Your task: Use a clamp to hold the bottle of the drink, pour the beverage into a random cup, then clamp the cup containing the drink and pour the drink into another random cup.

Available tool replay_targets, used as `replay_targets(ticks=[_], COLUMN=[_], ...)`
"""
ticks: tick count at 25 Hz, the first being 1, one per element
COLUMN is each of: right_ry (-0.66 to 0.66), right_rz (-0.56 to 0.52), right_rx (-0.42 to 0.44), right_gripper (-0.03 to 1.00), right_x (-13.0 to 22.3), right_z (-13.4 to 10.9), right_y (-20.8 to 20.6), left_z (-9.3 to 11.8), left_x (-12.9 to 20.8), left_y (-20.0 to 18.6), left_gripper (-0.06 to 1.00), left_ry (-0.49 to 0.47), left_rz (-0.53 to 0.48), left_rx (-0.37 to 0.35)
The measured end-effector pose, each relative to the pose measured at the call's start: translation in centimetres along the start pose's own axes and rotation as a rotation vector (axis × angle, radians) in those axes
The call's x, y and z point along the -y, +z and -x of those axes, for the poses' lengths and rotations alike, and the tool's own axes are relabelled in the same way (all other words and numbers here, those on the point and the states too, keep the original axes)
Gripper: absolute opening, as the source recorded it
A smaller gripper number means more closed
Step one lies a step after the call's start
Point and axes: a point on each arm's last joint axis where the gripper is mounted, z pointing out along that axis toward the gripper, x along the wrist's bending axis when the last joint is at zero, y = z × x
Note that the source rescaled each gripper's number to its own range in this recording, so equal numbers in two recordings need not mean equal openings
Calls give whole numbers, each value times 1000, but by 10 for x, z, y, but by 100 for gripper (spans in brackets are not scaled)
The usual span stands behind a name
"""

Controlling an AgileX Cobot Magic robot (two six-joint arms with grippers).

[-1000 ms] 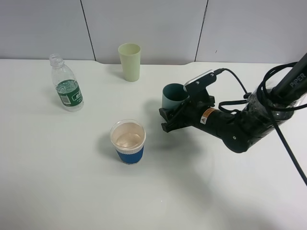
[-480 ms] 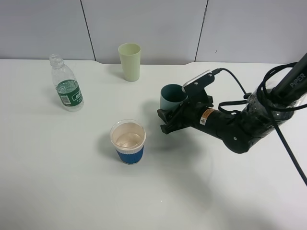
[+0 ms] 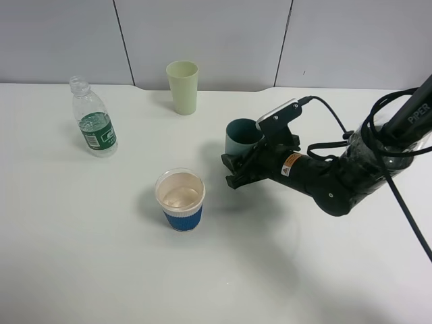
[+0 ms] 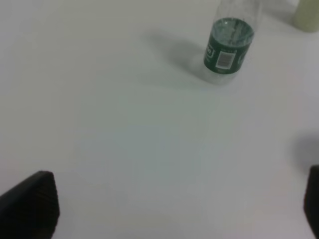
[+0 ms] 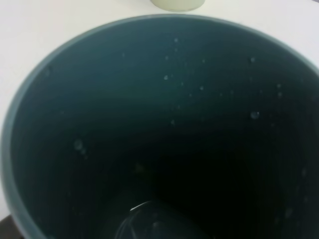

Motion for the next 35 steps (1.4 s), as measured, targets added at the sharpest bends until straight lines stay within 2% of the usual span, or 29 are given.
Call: replay_targets(ticks=[5, 6, 9, 10, 12, 15, 24, 35], right_ry=[-8, -8, -8, -8, -8, -11, 50, 49], right_rz=[-2, -2, -2, -2, 1, 13, 18, 171], right_rx=[-12, -13, -13, -13, -12, -11, -31, 34], right_gripper=[2, 8, 41, 49, 56, 60, 61, 61], right_x=[0, 0, 0, 0, -1, -8, -52, -113], right_z=[-1, -1, -1, -1, -1, 0, 3, 21], right_y=[0, 0, 0, 0, 0, -3, -26, -70], left_z=[0, 0, 0, 0, 0, 0, 0, 0], left_x=[0, 0, 0, 0, 0, 0, 0, 0], left_y=[0, 0, 0, 0, 0, 0, 0, 0], left_gripper=[100, 100, 100, 100, 100, 100, 100, 100], left_ry=[0, 0, 0, 0, 0, 0, 0, 0], left_rz=[0, 0, 0, 0, 0, 0, 0, 0], left_rx=[0, 0, 0, 0, 0, 0, 0, 0])
